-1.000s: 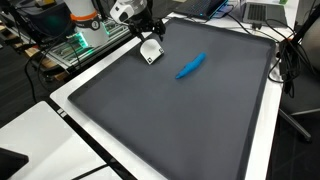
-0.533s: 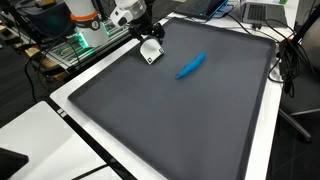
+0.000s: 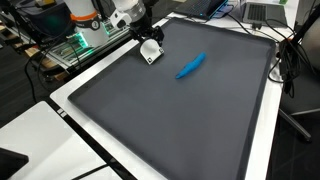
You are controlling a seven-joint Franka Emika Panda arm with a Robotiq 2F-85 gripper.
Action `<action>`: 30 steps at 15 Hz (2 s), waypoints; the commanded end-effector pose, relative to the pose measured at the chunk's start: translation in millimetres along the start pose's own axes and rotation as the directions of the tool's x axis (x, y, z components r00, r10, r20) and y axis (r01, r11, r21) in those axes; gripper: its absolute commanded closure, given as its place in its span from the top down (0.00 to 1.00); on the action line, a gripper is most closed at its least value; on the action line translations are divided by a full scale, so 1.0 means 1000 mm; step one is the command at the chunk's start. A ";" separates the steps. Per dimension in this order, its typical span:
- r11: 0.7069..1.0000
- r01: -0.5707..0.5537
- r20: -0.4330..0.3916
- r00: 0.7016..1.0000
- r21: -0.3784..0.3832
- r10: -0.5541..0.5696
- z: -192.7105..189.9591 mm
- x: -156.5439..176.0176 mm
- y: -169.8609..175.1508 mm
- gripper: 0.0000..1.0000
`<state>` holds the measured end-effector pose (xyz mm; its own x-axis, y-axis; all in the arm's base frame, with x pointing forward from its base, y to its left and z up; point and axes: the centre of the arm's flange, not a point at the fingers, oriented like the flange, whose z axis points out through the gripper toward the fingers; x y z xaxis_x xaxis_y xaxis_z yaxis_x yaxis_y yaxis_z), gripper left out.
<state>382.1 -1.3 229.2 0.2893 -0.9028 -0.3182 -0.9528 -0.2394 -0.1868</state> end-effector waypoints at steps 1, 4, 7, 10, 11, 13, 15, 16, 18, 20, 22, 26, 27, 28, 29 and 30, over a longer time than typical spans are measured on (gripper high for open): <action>0.999 -0.029 -0.018 0.999 0.015 0.029 0.004 -0.008 0.019 0.60; 0.999 -0.033 -0.023 0.999 0.016 0.033 0.004 -0.008 0.019 0.36; 0.999 -0.037 -0.031 0.999 0.018 0.037 0.004 -0.008 0.018 0.16; 0.999 -0.042 -0.032 0.999 0.026 0.043 0.001 -0.008 0.016 0.00; 0.999 -0.044 -0.032 0.998 0.031 0.045 -0.001 -0.008 0.014 0.00; 0.997 -0.061 -0.023 0.998 0.042 0.062 -0.004 -0.009 0.012 0.02; 0.996 -0.070 -0.016 0.997 0.052 0.071 -0.008 -0.010 0.010 0.01; 0.996 -0.069 -0.013 0.997 0.053 0.070 -0.009 -0.010 0.009 0.01; 0.997 -0.049 -0.012 0.999 0.057 0.049 -0.015 -0.012 0.006 0.01; 0.998 -0.002 -0.019 1.000 0.059 0.003 -0.024 -0.016 -0.002 0.01; 0.997 0.047 -0.030 0.999 0.064 -0.046 -0.033 -0.023 -0.013 0.01; 0.975 0.221 -0.061 0.974 0.037 -0.219 -0.051 -0.042 -0.045 0.01; 0.965 0.263 -0.075 0.963 0.018 -0.261 -0.054 -0.046 -0.054 0.01; 0.947 0.322 -0.081 0.943 -0.007 -0.322 -0.058 -0.051 -0.066 0.01; 0.930 0.365 -0.083 0.926 -0.048 -0.367 -0.060 -0.055 -0.075 0.01; 0.901 0.426 -0.071 0.899 -0.076 -0.431 -0.063 -0.060 -0.088 0.01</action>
<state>419.9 38.1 300.5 0.5616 -0.8120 -0.1588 -0.8147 -0.5093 -0.2773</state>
